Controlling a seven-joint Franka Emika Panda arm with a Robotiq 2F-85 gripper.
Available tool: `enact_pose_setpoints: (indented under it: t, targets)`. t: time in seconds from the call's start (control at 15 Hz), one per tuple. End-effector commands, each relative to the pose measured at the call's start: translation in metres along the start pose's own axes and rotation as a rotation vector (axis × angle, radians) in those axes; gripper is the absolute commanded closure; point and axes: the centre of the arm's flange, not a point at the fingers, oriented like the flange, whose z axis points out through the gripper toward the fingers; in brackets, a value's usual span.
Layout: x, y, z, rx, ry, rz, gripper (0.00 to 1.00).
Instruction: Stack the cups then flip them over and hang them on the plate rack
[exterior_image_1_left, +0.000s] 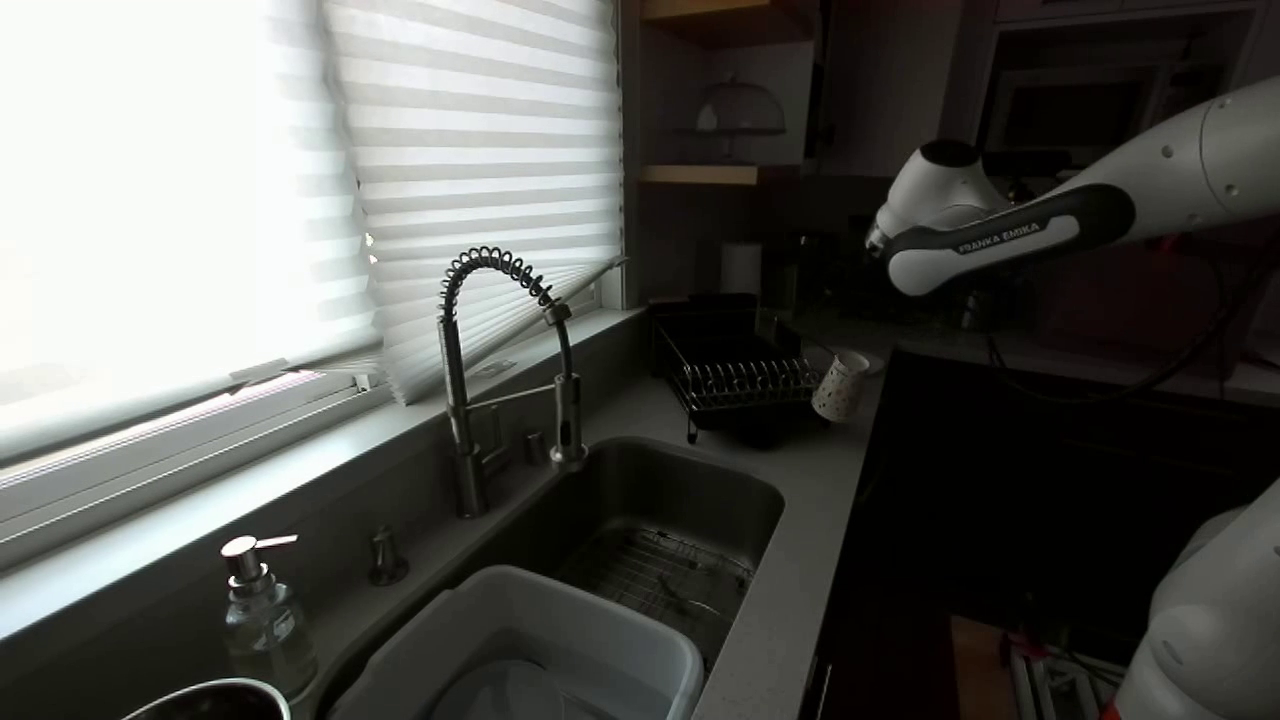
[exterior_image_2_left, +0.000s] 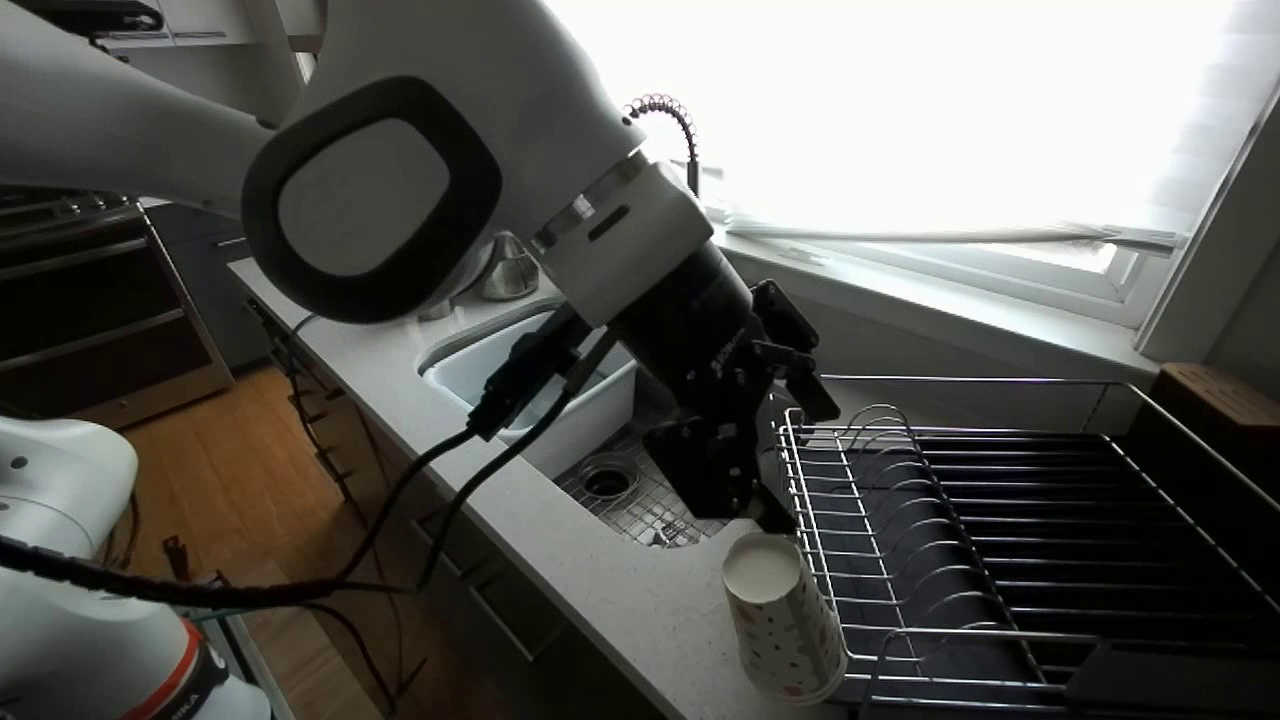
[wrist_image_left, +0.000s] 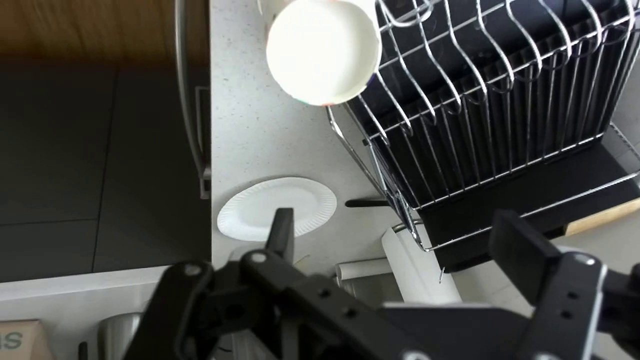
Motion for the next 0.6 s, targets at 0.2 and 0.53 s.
enact_pose_setpoints:
  t: [0.2, 0.53]
  targets:
    - [0.013, 0.013, -0.024, -0.023, -0.202, -0.138, 0.0]
    - [0.017, 0.018, -0.031, -0.005, -0.287, -0.204, 0.0]
